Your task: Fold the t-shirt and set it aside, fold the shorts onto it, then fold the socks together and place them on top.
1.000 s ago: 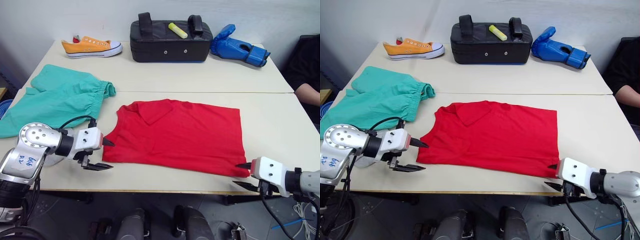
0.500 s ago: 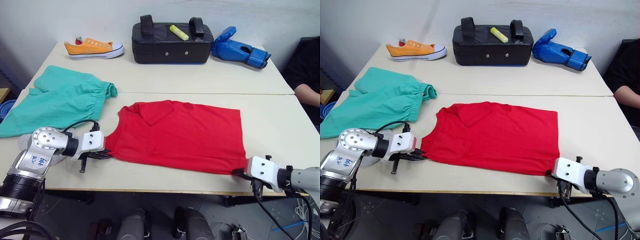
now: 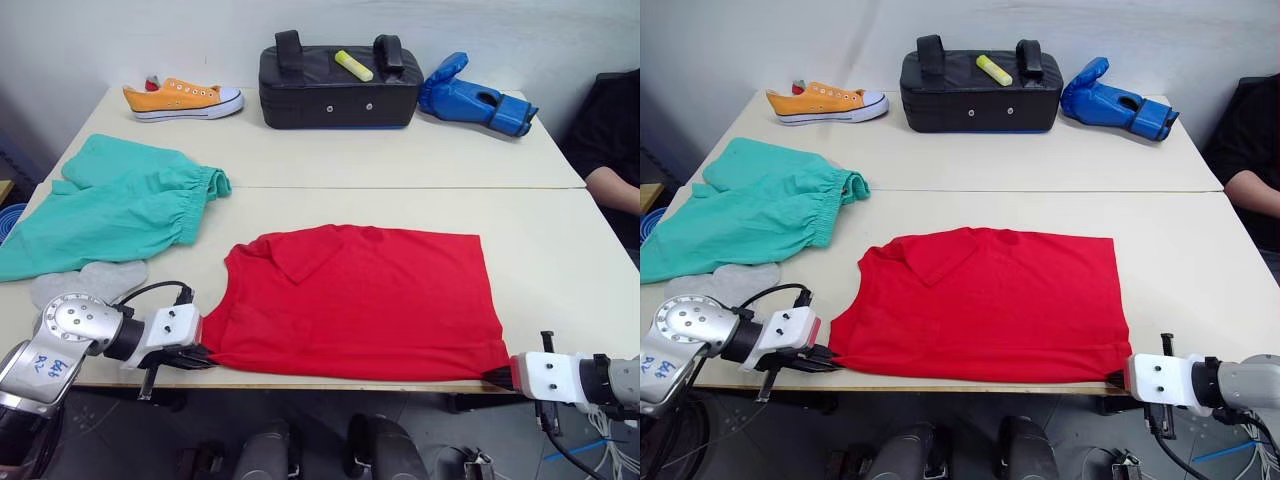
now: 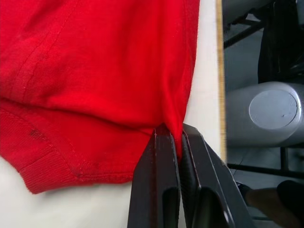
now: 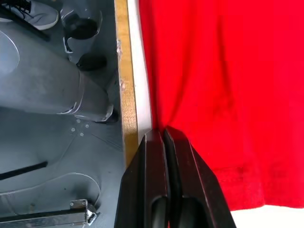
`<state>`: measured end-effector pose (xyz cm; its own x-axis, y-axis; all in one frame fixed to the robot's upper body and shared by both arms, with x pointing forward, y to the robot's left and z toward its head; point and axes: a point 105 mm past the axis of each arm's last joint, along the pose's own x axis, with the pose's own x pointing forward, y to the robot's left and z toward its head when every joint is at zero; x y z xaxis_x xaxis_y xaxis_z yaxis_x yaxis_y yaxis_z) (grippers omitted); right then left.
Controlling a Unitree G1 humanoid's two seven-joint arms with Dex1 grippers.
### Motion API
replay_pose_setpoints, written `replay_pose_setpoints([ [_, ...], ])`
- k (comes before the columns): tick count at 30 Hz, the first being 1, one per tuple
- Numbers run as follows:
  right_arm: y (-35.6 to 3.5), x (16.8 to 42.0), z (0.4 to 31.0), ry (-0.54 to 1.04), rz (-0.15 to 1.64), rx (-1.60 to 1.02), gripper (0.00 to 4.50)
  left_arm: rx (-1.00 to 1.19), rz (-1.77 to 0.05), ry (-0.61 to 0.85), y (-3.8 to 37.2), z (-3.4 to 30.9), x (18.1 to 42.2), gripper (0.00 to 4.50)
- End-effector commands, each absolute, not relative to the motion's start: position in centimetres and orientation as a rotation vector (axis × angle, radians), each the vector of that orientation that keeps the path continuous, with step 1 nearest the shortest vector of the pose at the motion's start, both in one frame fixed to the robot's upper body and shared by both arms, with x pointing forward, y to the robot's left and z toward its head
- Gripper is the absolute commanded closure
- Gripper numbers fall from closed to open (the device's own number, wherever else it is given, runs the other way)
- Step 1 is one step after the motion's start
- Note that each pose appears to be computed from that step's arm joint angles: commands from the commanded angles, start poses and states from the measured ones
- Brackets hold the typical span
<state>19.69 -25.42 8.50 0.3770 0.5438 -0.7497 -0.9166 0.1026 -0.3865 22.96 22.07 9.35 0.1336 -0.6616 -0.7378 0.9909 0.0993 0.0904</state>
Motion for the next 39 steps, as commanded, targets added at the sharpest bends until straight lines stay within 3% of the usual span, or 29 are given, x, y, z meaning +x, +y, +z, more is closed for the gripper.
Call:
replay_pose_setpoints([
  [1, -26.0, 19.7, 8.6, 0.497, 1.11, -0.949, 4.5, 0.678, -1.308, 0.66, 23.0, 8.5, 22.5, 4.45],
  [11, -24.8, 19.2, 9.3, 0.483, 1.138, -0.875, 4.5, 0.58, -1.276, 0.704, 25.0, 6.2, 21.7, 4.45],
  [14, -25.0, 19.2, 9.6, 0.489, 1.139, -0.922, 3.92, 0.509, -1.303, 0.685, 25.1, 6.4, 21.3, 3.82],
  [20, -23.1, 19.9, 14.4, 0.397, 1.116, -0.661, 1.87, 0.322, -1.333, 0.61, 25.6, 10.3, 21.8, 1.96],
  [24, -22.5, 20.5, 16.6, 0.356, 1.121, -0.548, 0.42, 0.271, -1.316, 0.525, 25.4, 13.4, 24.1, 0.67],
  [25, -22.3, 21.2, 17.1, 0.333, 1.103, -0.529, 0.42, 0.273, -1.299, 0.472, 24.8, 14.5, 25.5, 0.39],
  [29, -21.0, 23.0, 18.3, 0.262, 1.1, -0.459, 0.42, 0.397, -1.271, 0.319, 21.6, 16.1, 30.3, 0.39],
  [32, -19.2, 23.7, 18.7, 0.208, 1.131, -0.417, 0.42, 0.504, -1.291, 0.218, 17.0, 16.4, 32.9, 0.39],
  [39, -15.5, 24.7, 18.9, 0.127, 1.181, -0.366, 0.42, 0.702, -1.32, 0.115, 9.8, 15.2, 35.3, 0.39],
])
